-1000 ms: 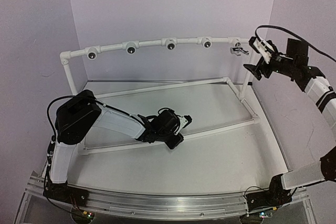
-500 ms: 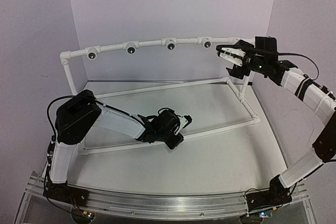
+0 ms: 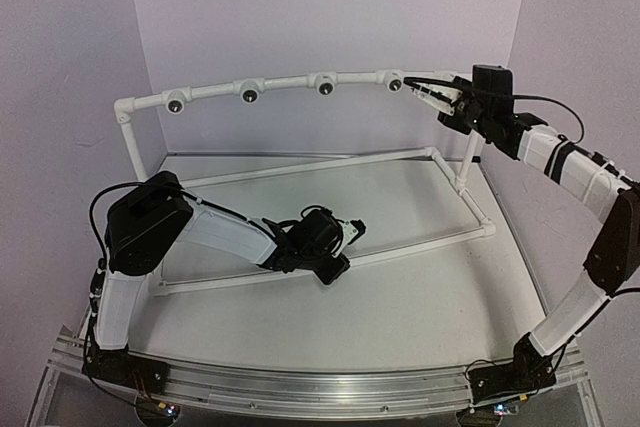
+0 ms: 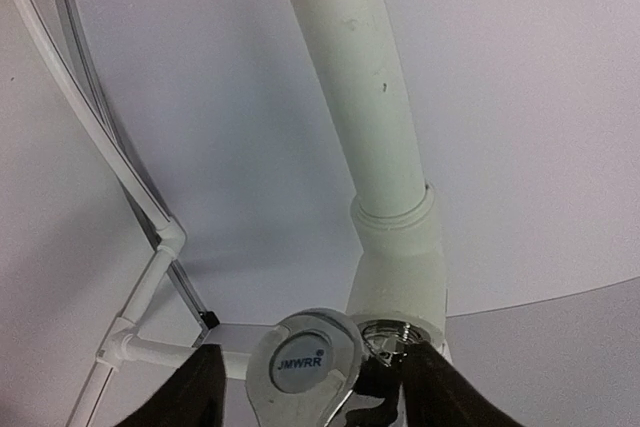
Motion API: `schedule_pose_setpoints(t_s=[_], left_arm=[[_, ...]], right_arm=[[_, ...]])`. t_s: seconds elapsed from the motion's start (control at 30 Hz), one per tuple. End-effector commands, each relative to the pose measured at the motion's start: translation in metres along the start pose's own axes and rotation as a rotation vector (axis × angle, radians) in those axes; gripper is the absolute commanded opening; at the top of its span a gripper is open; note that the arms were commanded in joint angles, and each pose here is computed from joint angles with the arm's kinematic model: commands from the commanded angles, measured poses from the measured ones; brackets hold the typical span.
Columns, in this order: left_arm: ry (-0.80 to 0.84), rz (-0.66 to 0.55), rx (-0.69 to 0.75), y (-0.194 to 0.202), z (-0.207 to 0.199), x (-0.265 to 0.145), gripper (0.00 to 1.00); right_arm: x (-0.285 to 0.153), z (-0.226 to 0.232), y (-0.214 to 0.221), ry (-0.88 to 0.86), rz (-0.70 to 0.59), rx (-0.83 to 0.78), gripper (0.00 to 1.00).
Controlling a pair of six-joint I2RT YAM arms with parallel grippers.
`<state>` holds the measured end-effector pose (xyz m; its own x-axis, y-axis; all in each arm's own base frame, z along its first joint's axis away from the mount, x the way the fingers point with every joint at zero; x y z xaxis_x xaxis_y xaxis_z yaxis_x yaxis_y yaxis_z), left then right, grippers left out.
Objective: Install the water faucets
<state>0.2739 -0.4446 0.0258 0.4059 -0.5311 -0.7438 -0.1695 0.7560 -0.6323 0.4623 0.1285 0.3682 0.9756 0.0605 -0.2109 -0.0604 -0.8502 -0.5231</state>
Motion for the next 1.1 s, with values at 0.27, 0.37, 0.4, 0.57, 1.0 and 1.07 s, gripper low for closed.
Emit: schedule_pose_setpoints(t_s=[0.27,0.37,0.4,0.57,1.0,1.07], left_arm=[[0.232,0.648,-0.077,0.187,-0.073,-0.001,0.00],[0.232,0.648,-0.078,0.186,-0.073,-0.001,0.00],[0.233,0.647,-0.078,0.186,-0.073,0.000,0.00],[0.237,0.651,-0.077,0.186,-0.073,0.000,0.00],[0.236,0.654,-0.078,0.187,-0.073,0.000,0.00],[0.236,0.655,-0.078,0.187,-0.073,0.000,0.00]], right_arm=[[-0.007,-0.033,-0.024,0.083,-0.107,0.483,0.10],[-0.012,-0.025,-0.023,0.038,-0.125,0.646,0.08],[-0.013,-0.023,-0.023,0.028,-0.129,0.689,0.07],[-0.012,-0.017,-0.016,0.004,-0.122,1.112,0.08],[0.009,-0.023,0.068,-0.192,-0.058,2.320,0.00],[0.012,-0.018,0.081,-0.228,-0.029,2.467,0.00]])
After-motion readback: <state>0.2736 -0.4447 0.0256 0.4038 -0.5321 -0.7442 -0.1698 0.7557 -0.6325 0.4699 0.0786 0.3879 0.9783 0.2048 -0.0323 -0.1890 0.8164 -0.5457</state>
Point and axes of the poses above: each gripper's point midway between its finger pads, its own x axis out along the fingers, its own z axis along the line the jaws close on, y = z × x, the point moved 3 cm from there along -x, back along the fingers, and after that the axes turned 15 degrees about x, right-handed, at the moved point
